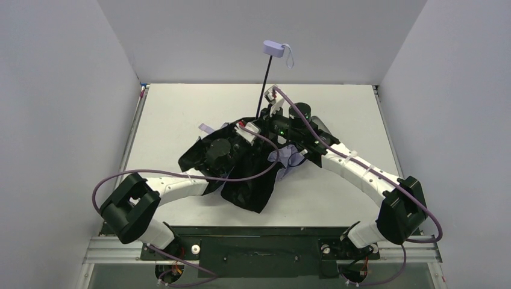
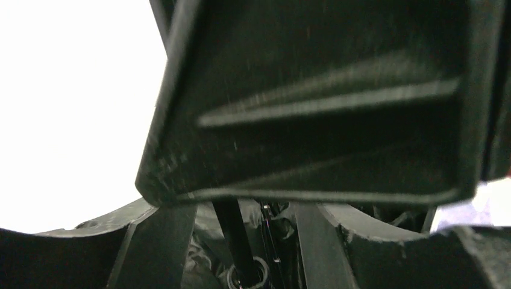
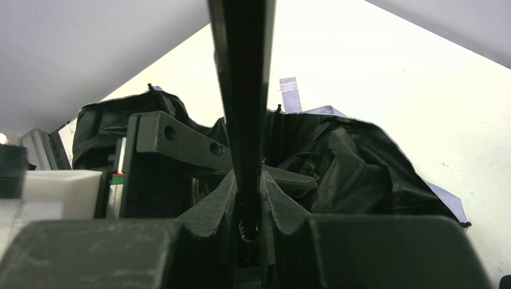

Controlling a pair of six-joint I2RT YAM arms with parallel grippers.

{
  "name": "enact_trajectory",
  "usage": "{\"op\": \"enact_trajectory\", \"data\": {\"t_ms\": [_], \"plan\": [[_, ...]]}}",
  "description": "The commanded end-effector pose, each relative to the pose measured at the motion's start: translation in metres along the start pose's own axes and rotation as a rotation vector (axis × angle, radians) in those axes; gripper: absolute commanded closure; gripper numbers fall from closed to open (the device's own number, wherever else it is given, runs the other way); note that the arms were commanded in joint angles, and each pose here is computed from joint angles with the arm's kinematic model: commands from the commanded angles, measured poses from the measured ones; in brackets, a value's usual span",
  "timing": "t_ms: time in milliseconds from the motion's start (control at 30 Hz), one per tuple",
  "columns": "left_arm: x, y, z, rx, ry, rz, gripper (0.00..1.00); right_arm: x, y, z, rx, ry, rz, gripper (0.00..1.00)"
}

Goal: Open the umbrella

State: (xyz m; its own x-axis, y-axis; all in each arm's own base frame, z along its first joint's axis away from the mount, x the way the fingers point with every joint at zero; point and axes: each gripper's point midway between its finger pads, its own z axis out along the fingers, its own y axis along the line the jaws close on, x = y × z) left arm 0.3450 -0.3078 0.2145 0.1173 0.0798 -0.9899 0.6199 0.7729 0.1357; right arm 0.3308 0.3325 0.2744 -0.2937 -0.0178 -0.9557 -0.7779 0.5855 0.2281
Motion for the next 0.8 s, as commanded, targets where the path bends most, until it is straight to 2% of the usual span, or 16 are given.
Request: {"op": "enact_trajectory", "data": {"t_ms": [0,300,400,433,533,633,767], "plan": [[-0.05,0.001,0.006,0.016,-0.106,0.008,0.48,-0.047,0.018,-0.012,-0.038,-0.137,-0.068,1.0],[-0.058,0.002,0.007,0.013,-0.11,-0.006,0.63,-0.045,0.014,-0.011,-0.018,-0.116,-0.08,1.0],[-0.054,0.002,0.004,0.01,-0.101,0.0,0.63,-0.046,0.013,-0.01,-0.008,-0.105,-0.091,1.0],[-0.061,0.0,0.002,0.03,-0.124,0.009,0.59,-0.044,0.012,-0.01,-0.007,-0.096,-0.092,1.0],[-0.071,-0.001,0.0,0.037,-0.139,0.001,0.57,-0.042,0.013,-0.01,-0.011,-0.09,-0.096,1.0],[-0.062,0.005,0.002,0.007,-0.095,-0.016,0.65,-0.041,0.012,-0.009,-0.011,-0.087,-0.096,1.0],[-0.02,-0.002,-0.002,0.021,0.01,-0.069,0.8,-0.049,0.013,-0.008,-0.011,-0.1,-0.104,1.0]]}}
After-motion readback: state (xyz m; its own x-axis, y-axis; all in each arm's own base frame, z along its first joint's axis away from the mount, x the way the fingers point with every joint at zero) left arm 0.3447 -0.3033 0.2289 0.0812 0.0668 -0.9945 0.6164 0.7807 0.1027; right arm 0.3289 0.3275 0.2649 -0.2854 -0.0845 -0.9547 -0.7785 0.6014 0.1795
